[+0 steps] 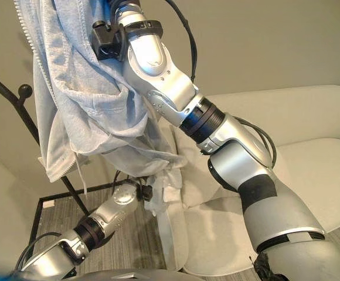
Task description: Hang the clothes on the sofa on the clothes rack.
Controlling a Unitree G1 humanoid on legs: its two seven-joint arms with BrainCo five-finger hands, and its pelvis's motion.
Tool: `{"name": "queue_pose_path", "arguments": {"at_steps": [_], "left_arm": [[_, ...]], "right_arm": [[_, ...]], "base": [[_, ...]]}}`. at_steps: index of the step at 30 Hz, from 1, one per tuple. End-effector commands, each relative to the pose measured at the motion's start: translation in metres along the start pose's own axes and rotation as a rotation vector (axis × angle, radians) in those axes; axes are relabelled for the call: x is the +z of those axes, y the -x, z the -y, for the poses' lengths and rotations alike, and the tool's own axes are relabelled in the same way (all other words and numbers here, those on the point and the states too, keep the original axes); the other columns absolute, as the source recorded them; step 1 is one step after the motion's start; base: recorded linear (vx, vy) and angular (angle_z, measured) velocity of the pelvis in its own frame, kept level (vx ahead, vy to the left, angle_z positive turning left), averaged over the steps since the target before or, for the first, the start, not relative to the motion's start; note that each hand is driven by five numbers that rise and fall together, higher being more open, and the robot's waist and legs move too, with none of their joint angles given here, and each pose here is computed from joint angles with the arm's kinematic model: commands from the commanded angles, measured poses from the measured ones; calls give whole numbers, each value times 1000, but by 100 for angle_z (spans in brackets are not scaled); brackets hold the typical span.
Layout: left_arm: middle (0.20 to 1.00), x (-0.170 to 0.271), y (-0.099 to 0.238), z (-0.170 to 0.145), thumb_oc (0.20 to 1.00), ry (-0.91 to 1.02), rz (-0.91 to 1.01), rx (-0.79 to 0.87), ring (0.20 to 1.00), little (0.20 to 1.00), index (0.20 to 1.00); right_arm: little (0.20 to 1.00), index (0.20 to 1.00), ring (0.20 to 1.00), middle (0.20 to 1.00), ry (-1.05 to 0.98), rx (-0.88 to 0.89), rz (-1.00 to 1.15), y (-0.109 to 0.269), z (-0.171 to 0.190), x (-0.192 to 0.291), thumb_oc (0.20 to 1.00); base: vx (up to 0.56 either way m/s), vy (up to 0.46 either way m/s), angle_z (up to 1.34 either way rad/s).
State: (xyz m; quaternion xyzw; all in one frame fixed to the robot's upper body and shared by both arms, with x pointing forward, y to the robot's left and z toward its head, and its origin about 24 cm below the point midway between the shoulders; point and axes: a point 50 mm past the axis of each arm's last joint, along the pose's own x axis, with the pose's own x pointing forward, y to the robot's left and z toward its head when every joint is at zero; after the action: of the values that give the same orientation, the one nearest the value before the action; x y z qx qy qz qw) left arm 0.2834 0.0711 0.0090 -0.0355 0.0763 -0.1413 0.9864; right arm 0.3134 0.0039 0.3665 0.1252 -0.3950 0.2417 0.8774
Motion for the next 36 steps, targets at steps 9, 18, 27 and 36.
{"name": "queue_pose_path", "arguments": {"at_steps": [9, 18, 27, 36], "left_arm": [[200, 98, 37, -95, 200, -233, 468, 370, 200, 200, 200], [200, 156, 100, -149, 200, -603, 704, 696, 200, 200, 200], [200, 208, 132, -167, 200, -915, 877, 864, 200, 200, 200], [200, 270, 146, -182, 200, -1103, 1041, 1013, 200, 200, 200]], "right_arm": [[200, 200, 200, 200, 211, -29, 312, -3, 46, 83, 200], [200, 200, 200, 200, 364, 7, 329, 30, 77, 97, 200], [200, 200, 200, 200, 484, 144, 278, 42, 79, 102, 200], [200, 200, 200, 200, 528, 29, 263, 14, 93, 100, 200]], "base": [[-3, 5, 2], [-18, 16, 3], [-14, 14, 3], [11, 40, 4]]}}
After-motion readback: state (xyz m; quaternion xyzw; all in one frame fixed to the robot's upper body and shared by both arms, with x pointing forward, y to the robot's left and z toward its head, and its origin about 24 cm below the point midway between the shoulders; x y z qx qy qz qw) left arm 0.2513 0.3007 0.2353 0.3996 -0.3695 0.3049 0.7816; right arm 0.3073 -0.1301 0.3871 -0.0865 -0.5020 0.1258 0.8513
